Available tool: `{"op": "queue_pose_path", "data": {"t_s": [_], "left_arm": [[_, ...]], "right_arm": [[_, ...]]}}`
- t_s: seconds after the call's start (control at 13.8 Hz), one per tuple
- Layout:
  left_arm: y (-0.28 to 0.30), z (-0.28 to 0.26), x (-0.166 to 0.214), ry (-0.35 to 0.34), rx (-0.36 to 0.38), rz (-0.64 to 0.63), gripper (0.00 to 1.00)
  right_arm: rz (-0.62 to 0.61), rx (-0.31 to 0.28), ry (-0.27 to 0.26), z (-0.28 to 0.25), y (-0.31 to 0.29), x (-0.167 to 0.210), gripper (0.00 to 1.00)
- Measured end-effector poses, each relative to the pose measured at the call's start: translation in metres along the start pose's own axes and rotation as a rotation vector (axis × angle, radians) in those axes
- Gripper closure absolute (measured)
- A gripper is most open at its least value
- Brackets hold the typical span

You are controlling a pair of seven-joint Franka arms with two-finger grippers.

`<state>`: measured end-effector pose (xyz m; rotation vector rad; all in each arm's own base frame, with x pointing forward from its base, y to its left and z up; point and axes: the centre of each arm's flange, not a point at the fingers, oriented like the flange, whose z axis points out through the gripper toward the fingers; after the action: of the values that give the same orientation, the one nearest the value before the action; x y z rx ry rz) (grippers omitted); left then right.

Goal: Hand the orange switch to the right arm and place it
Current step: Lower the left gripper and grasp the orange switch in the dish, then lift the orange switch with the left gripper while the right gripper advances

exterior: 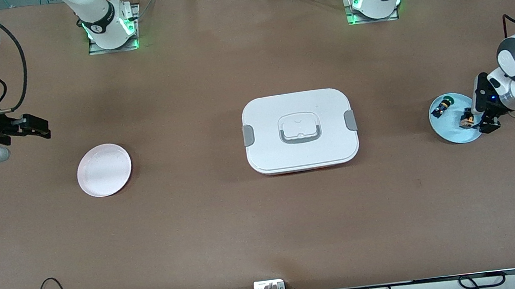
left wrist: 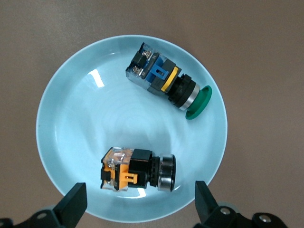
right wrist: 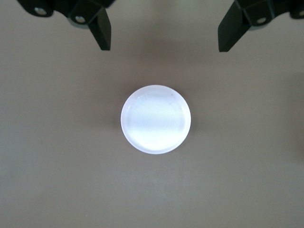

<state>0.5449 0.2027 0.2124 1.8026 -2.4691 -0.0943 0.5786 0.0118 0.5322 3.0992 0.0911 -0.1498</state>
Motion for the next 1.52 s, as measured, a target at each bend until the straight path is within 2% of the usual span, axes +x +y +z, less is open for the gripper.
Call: {"op": "queue_pose_path", "data": {"t_s": [0.07, 0.29, 0.43, 0.58, 0.65, 0.72, 1.01, 1.16, 1.3, 1.52], "left_arm": [[0.000, 0.003, 0.000, 0.008, 0.001, -0.003, 0.00], [0.000, 0.010, 0.000, 0.008, 0.004, -0.002, 0.00], [-0.001, 0.015, 0.000, 0.011, 0.006, -0.005, 0.00], [-0.001, 0.021, 0.000, 0.025, 0.010, -0.015, 0.00], [-0.001, 0.023, 0.000, 0.028, 0.010, -0.015, 0.00], [-0.001, 0.024, 0.000, 0.030, 0.010, -0.010, 0.00], [-0.002, 0.025, -0.001, 0.025, 0.020, 0.011, 0.06], [-0.002, 0.026, -0.001, 0.026, 0.021, 0.014, 0.11], [-0.002, 0.025, -0.001, 0.024, 0.024, 0.017, 0.28], [-0.004, 0.023, -0.001, 0.038, 0.041, -0.006, 0.28]], "right_arm": [[0.001, 0.014, -0.010, 0.001, -0.002, -0.001, 0.00], [0.009, 0.130, -0.016, 0.000, -0.014, -0.002, 0.00], [0.002, 0.185, -0.021, 0.001, -0.023, -0.001, 0.00], [-0.032, 0.233, -0.034, 0.003, -0.049, -0.001, 0.00], [-0.052, 0.280, -0.047, 0.004, -0.068, -0.002, 0.00], [-0.065, 0.353, -0.058, 0.004, -0.088, -0.003, 0.00], [-0.033, 0.776, -0.111, 0.002, -0.139, 0.004, 0.00], [0.000, 0.957, -0.141, 0.008, -0.153, 0.014, 0.00], [0.002, 1.085, -0.158, 0.018, -0.165, 0.023, 0.00], [-0.009, 1.263, -0.175, 0.043, -0.197, 0.038, 0.00]]}}
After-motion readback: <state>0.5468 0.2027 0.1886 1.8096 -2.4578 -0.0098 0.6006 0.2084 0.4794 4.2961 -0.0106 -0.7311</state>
